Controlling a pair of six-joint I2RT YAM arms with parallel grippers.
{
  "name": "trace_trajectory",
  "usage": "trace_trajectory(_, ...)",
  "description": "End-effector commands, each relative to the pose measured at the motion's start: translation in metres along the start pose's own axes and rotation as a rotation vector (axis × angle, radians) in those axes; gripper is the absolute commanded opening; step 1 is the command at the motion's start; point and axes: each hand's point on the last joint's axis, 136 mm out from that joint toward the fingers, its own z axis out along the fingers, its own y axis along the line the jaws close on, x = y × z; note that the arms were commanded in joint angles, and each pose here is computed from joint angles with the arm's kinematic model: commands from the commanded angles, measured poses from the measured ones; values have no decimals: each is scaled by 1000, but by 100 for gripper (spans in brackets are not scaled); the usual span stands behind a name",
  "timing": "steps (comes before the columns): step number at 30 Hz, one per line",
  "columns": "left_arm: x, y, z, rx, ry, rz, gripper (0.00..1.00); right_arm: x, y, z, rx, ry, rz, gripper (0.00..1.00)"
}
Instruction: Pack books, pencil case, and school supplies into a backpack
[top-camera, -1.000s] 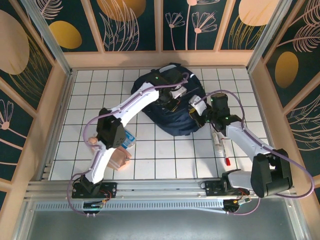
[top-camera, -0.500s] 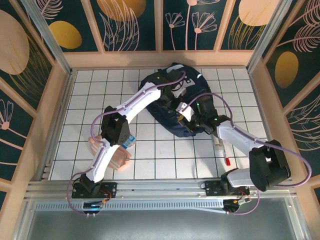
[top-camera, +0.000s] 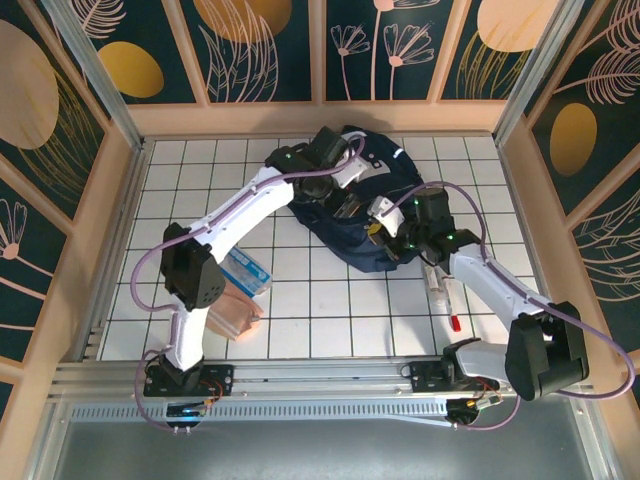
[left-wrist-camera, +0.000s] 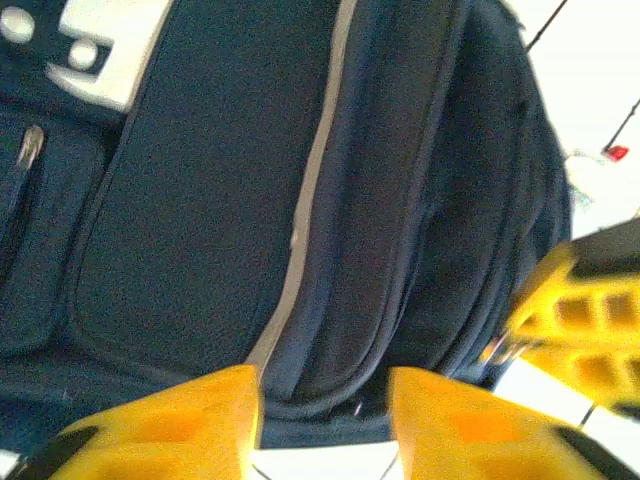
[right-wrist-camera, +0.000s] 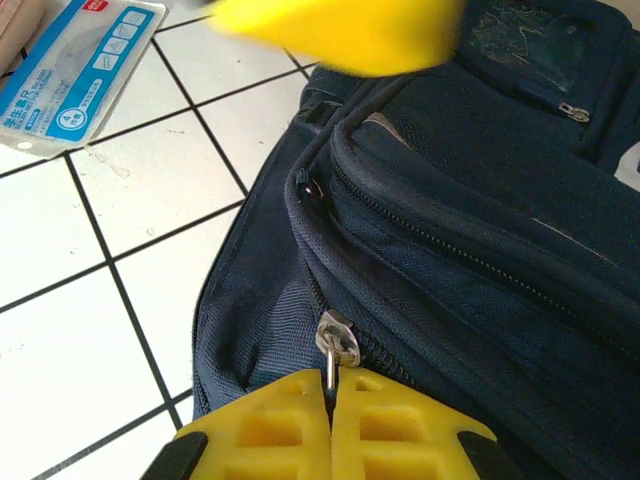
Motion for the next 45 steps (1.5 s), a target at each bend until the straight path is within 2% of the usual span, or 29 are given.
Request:
trace_trajectory(1, 15, 24, 5, -114, -1, 214, 66, -37, -4, -21, 6, -94, -79, 0)
trace_trajectory(4, 17, 34, -7, -214, -92, 298, 95, -38, -4, -26, 6, -86, -83, 0)
trace_trajectory(5, 22, 37, -8, -240, -111, 341, 98, -37, -3, -28, 7, -85, -82, 0)
trace_trajectory(7, 39, 35, -2, -264, -137, 489, 99, -36, -2, -30, 6, -80, -84, 0)
trace_trajectory(9, 45, 36, -2, -302, -181, 580, 98, -36, -2, -33, 11, -72, -90, 0)
trace_trajectory(12, 32, 44, -2, -315, -224, 569, 91, -35, -1, -36, 11, -61, -89, 0)
trace_trajectory(15, 21, 51, 5, -284, -202, 563, 86, -30, 2, -37, 7, -50, -89, 0)
trace_trajectory(19, 16, 47, 4, -282, -245, 656, 89, -25, 4, -39, 8, -38, -90, 0)
trace_trajectory(22, 26, 33, 13, -205, -239, 778, 91, -24, 5, -42, 12, -36, -98, 0)
trace_trajectory(24, 24, 30, 19, -183, -244, 794, 89, -25, 7, -43, 11, -37, -107, 0)
trace_trajectory(28, 16, 28, 32, -139, -220, 805, 75, -25, 10, -44, -4, -44, -114, 0)
trace_trajectory(32, 8, 21, 36, -99, -249, 821, 67, -27, 14, -46, -23, -53, -126, 0)
trace_trajectory(40, 25, -14, 43, 68, -290, 924, 43, -23, 16, -44, -24, -53, -134, 0)
trace_trajectory(42, 27, -31, 44, 122, -289, 929, 31, -22, 16, -43, -23, -54, -134, 0)
trace_trajectory(44, 28, -43, 44, 146, -265, 936, 4, -21, 14, -43, -16, -51, -132, 0)
trace_trajectory(45, 27, -42, 46, 143, -245, 916, 0, -19, 12, -42, -7, -46, -126, 0)
